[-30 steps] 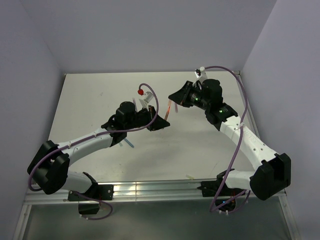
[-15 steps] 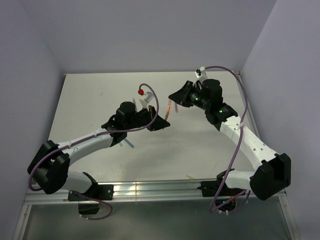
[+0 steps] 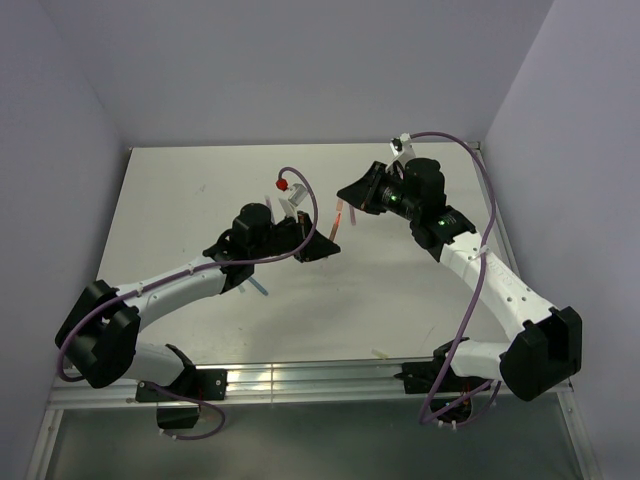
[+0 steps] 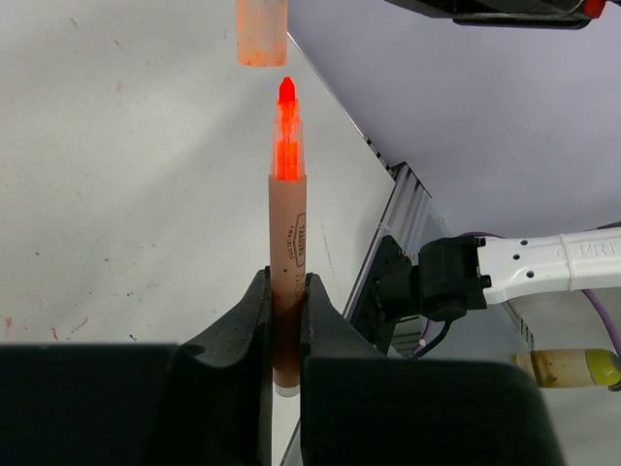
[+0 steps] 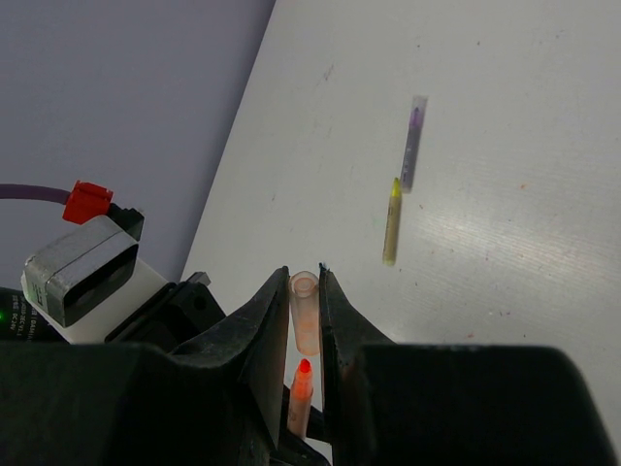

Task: Insert the pens into the pen caps
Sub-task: Insert the pen cap onto the pen.

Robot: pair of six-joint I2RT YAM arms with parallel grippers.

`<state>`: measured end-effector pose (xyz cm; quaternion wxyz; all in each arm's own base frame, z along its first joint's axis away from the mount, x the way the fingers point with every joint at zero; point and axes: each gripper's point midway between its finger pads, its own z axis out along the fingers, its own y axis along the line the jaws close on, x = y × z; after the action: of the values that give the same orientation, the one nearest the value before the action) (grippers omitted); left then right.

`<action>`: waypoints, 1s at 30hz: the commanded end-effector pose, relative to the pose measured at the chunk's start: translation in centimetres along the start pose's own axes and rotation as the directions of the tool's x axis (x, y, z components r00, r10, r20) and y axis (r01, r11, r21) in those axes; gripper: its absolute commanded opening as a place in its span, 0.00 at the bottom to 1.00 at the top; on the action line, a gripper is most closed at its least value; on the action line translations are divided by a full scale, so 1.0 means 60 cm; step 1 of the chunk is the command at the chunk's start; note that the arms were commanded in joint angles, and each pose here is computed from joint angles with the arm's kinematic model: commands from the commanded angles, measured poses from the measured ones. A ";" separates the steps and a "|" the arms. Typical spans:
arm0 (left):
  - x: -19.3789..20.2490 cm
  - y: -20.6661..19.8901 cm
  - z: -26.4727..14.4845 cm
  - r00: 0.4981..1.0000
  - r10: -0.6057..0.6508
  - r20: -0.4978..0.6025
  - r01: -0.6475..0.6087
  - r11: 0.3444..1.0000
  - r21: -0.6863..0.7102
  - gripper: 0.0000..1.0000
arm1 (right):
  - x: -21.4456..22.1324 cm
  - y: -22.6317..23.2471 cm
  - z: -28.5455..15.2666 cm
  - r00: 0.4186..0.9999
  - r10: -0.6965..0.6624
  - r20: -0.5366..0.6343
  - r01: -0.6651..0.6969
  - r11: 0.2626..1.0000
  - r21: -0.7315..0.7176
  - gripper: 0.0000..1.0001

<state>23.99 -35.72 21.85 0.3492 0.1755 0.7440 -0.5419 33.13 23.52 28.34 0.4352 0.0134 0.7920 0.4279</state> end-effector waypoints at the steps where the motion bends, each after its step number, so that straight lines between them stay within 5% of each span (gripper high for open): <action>1: -0.020 -0.016 0.003 0.999 0.037 0.040 -0.038 0.999 0.023 0.00 | -0.034 0.042 -0.018 0.997 -0.025 0.067 0.029 0.997 -0.066 0.00; 30: -0.037 -0.020 -0.005 0.995 0.065 0.075 -0.066 0.998 0.006 0.00 | -0.011 0.032 -0.008 0.999 -0.015 0.028 0.017 0.998 -0.064 0.00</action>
<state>24.63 -35.53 21.87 0.3635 0.1670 0.7463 -0.5321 32.73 23.57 28.87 0.4356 0.0111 0.7878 0.4353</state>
